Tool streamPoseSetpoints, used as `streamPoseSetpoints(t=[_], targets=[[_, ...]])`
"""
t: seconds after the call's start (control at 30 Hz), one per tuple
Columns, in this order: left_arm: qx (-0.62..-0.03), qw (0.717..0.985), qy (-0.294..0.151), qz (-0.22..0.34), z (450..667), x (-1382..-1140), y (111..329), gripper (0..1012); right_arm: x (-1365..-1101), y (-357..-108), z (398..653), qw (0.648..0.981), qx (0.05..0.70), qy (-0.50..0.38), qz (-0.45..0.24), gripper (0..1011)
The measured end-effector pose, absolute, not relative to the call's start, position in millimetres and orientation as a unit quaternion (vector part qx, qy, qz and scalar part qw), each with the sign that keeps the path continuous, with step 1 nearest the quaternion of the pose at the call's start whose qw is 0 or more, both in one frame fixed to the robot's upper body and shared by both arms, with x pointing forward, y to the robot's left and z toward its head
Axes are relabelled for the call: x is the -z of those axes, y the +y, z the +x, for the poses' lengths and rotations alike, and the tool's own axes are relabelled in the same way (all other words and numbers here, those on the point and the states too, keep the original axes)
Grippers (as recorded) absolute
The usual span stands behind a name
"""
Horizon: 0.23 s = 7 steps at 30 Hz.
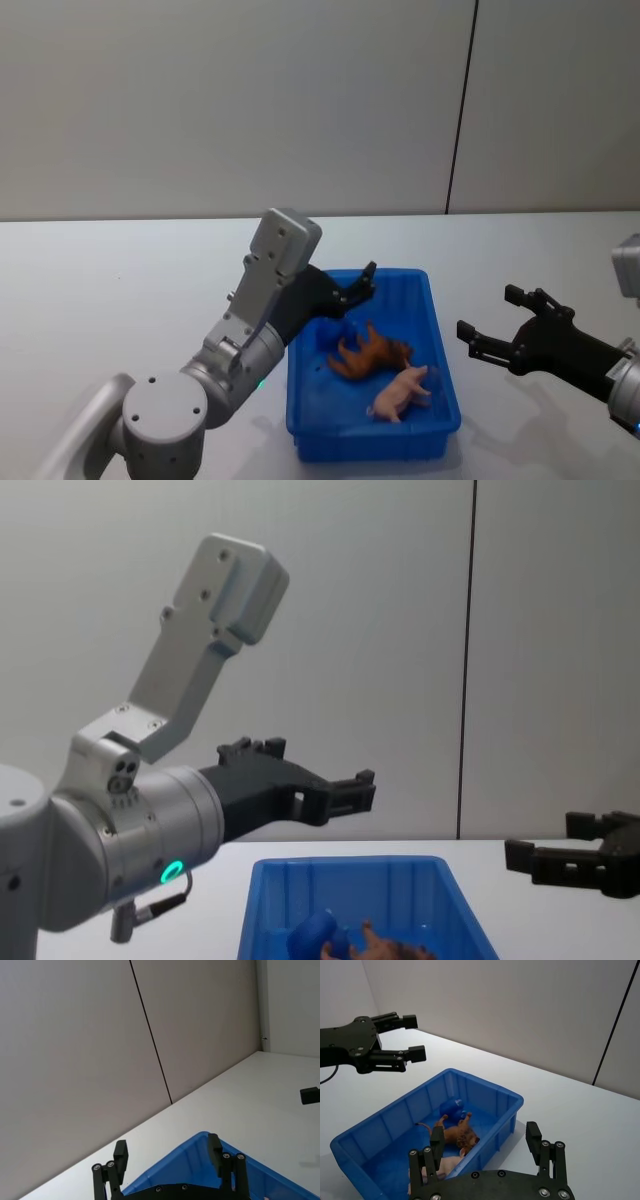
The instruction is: Pick up the two dolls from the table and place them into the box.
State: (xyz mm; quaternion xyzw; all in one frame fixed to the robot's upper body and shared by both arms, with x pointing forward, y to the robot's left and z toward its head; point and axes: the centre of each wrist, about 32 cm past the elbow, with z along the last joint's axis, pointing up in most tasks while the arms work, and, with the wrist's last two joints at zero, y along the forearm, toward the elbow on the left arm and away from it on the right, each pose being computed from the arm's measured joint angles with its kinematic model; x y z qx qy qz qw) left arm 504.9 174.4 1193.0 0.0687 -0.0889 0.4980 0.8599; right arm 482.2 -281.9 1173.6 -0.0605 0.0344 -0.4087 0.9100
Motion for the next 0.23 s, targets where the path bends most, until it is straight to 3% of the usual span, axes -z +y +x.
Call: streamPoseSetpoints(t=[0.23], targets=[[-0.499,0.858,-0.102,0.061,505.9,-1197.7,176.3,1001,-1173.6,-281.9,482.1,0.910,0.409,0.034,-0.060,1001]])
